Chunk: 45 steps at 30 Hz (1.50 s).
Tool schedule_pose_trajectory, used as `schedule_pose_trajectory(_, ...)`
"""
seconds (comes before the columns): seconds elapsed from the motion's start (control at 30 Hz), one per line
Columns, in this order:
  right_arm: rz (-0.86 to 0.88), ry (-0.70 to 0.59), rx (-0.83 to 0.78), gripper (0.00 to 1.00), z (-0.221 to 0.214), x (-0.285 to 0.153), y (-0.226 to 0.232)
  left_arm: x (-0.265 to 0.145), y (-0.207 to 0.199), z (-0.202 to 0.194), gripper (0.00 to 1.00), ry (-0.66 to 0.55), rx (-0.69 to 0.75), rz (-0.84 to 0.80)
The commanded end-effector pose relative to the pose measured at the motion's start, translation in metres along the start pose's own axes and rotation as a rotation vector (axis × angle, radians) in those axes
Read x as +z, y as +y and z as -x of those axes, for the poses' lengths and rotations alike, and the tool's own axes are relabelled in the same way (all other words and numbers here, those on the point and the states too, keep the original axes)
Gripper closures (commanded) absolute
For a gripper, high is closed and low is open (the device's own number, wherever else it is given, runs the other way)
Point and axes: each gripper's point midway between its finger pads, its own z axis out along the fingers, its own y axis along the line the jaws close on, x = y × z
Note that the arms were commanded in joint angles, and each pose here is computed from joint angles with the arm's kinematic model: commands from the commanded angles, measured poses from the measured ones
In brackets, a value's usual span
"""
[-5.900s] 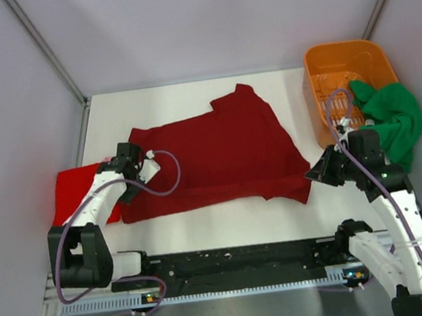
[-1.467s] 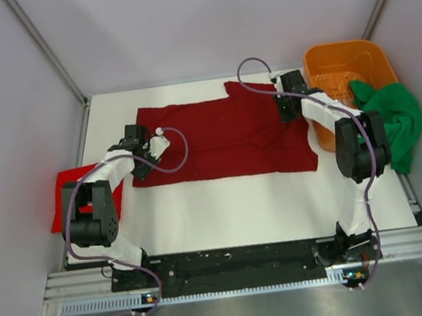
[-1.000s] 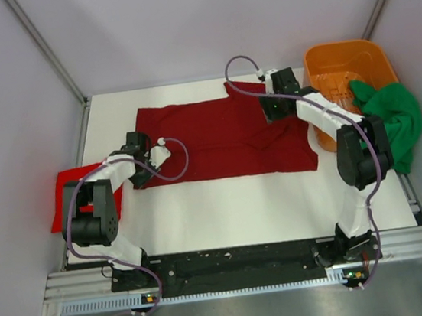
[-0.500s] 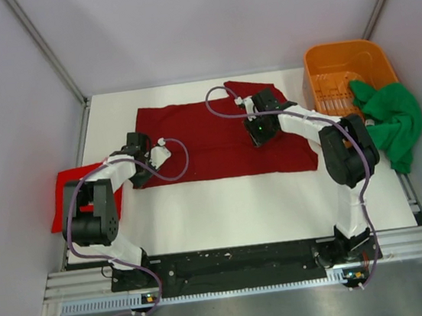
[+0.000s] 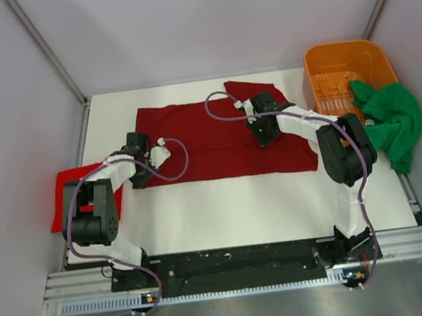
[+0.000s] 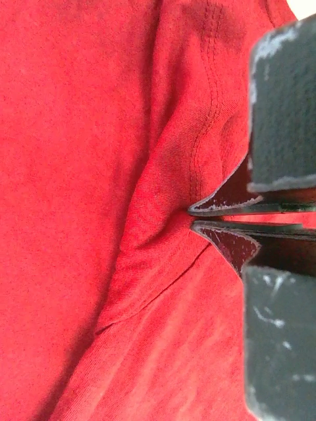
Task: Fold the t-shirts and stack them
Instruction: Fold the flattened tshirt in 1/3 of the way
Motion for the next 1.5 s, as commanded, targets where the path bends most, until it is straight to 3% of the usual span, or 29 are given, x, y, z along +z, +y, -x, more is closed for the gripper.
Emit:
schedule_pose_trajectory(0.0,-0.052,-0.086,-0.041,1.0,0.038,-0.015,-0.013,0.005,-0.003,-0.007,0.63,0.017,-0.012,-0.011)
schedule_pose_trajectory(0.23,-0.067,-0.112,-0.146,1.0,0.066,-0.004,-0.022,0.004,-0.002,-0.007,0.62,0.021,-0.011,-0.012)
schedule_pose_trajectory(0.43,-0.077,-0.154,-0.218,0.94,0.1,0.016,-0.025,0.004,-0.002,-0.008,0.62,0.024,-0.012,-0.013)
schedule_pose_trajectory(0.57,-0.076,-0.199,-0.209,0.75,0.125,0.021,-0.02,0.004,-0.003,-0.009,0.62,0.032,-0.009,-0.014)
schedule_pose_trajectory(0.7,-0.075,-0.278,-0.183,0.59,0.151,-0.01,-0.009,-0.003,0.0,-0.01,0.62,0.032,0.0,-0.01)
schedule_pose_trajectory(0.83,-0.126,-0.358,-0.056,0.55,0.159,-0.069,-0.012,-0.022,-0.005,-0.005,0.59,-0.017,0.034,-0.057)
schedule_pose_trajectory(1.0,-0.229,-0.317,0.174,0.51,0.093,-0.114,-0.022,-0.045,-0.018,-0.004,0.54,-0.08,0.127,-0.126)
schedule_pose_trajectory(1.23,-0.414,-0.076,0.42,0.47,-0.048,-0.125,-0.032,-0.061,-0.042,0.003,0.51,-0.153,0.212,-0.283)
schedule_pose_trajectory(1.47,-0.423,0.031,0.603,0.45,-0.122,-0.115,-0.047,-0.022,-0.016,0.003,0.49,-0.097,0.202,-0.109)
